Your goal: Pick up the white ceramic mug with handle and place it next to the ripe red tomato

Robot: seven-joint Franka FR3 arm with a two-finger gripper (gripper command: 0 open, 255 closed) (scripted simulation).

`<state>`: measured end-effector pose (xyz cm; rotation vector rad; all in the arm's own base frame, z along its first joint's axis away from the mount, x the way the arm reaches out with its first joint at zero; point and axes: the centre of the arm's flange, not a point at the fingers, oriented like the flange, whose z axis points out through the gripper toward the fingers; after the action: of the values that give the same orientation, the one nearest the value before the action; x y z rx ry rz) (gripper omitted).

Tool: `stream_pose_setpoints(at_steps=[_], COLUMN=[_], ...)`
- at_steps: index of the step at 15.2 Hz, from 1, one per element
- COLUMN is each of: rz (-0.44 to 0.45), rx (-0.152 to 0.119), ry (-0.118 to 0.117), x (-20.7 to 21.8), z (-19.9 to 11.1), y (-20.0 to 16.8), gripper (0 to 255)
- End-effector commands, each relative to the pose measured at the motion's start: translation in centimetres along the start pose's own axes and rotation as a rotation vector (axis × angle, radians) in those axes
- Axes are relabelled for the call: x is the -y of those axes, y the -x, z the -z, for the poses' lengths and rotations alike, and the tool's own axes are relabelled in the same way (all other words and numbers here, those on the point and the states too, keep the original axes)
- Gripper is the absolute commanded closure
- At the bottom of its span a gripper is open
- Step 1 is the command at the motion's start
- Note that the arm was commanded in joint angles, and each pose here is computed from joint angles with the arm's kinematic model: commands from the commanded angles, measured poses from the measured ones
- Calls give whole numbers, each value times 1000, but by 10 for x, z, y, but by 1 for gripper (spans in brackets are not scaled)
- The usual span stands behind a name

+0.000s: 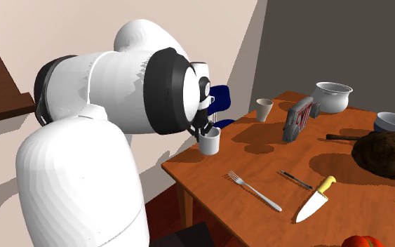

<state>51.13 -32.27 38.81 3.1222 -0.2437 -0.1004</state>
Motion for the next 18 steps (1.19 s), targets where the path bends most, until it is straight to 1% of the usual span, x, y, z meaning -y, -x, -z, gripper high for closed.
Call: stream_pose_setpoints(at_steps=[1,18], rz=[0,0], rx=[0,0], ry=[0,0], x=[0,-1], z=[11,101], y=[1,6], gripper=[255,255])
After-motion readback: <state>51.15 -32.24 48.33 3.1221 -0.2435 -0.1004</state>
